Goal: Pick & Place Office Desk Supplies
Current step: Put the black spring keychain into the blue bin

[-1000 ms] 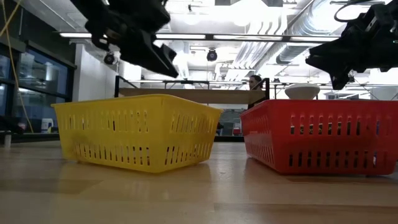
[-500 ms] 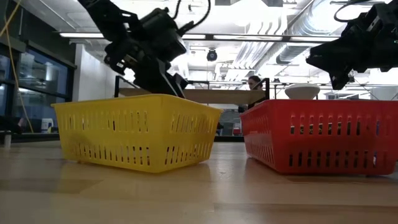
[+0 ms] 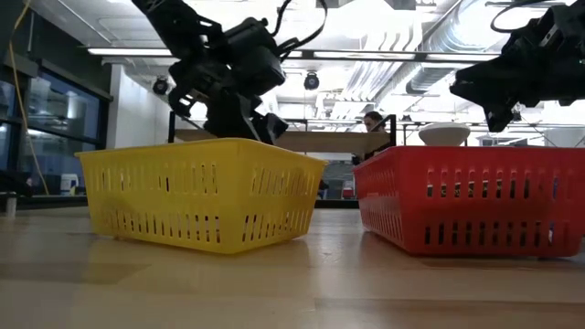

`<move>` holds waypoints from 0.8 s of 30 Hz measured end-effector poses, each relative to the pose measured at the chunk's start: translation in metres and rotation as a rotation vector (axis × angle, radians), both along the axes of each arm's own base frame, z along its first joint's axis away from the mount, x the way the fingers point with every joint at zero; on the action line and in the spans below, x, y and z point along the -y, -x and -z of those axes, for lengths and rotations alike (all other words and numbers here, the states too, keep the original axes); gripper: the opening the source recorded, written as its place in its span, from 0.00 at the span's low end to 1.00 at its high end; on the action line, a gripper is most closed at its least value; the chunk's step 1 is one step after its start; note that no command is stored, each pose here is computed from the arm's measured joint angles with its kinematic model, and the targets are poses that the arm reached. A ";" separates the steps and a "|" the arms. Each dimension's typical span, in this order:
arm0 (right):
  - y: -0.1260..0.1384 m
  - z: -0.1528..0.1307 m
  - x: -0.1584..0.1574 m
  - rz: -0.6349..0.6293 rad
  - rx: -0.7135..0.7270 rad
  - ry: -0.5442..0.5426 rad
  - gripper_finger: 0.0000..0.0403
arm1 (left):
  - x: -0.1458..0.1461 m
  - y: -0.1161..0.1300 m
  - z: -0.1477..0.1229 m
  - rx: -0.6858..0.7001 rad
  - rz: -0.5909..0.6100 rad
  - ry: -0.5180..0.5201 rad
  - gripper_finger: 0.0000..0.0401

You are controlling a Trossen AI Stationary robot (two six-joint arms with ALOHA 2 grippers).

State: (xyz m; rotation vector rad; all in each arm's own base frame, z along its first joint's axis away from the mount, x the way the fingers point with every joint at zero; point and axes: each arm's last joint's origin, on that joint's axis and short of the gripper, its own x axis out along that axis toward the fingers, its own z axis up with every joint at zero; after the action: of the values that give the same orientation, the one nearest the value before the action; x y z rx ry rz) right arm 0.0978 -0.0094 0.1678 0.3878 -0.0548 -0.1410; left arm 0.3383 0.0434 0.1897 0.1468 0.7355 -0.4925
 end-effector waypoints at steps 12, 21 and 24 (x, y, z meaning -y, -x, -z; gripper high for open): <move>-0.002 0.003 0.000 0.001 -0.035 -0.002 0.29 | 0.007 -0.010 0.026 -0.055 0.034 0.000 0.34; -0.002 0.003 0.000 0.002 -0.040 -0.002 0.29 | 0.031 -0.015 0.032 -0.065 0.048 -0.076 0.34; -0.002 0.003 0.000 0.003 -0.040 -0.002 0.29 | 0.033 -0.015 0.032 -0.064 0.043 -0.075 0.34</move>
State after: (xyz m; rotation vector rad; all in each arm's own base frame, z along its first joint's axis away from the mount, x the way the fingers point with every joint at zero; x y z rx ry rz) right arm 0.1002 -0.0097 0.1646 0.3870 -0.0154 -0.1514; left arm 0.3533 0.0109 0.1579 0.2176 0.8147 -0.5124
